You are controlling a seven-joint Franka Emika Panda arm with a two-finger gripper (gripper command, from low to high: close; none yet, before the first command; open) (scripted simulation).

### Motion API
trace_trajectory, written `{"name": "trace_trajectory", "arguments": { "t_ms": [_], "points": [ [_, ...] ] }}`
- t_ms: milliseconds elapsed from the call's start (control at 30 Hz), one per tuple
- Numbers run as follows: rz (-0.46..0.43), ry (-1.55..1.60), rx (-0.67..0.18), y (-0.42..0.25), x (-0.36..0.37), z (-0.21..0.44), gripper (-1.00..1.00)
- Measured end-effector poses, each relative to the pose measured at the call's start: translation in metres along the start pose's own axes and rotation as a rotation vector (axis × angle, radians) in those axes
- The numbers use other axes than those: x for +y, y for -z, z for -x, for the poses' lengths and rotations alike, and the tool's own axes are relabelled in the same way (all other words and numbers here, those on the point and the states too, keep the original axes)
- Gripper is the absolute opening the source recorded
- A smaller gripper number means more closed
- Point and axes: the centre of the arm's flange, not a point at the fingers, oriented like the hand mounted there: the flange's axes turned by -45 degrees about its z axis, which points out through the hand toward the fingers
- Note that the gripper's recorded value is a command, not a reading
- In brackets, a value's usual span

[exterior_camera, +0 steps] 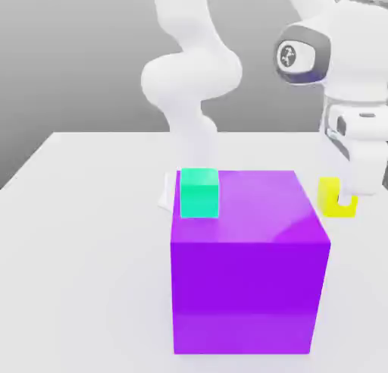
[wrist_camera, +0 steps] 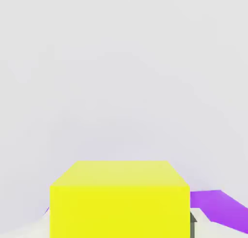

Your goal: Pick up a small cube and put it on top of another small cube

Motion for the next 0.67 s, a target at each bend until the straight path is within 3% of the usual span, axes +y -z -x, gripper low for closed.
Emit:
{"name": "trace_trajectory", "arguments": {
  "t_ms": [400, 567, 600, 667],
  "points": [
    [-0.036, 0.152, -0.017, 0.118, 0.04, 0.175, -1.0],
    [-0.068, 0.1, 0.012, 0.065, 0.036, 0.204, -1.0],
    [-0.068, 0.099, 0.013, 0.056, 0.035, 0.205, 1.0],
    [-0.068, 0.099, 0.013, 0.056, 0.035, 0.205, 1.0]
  ]
}}
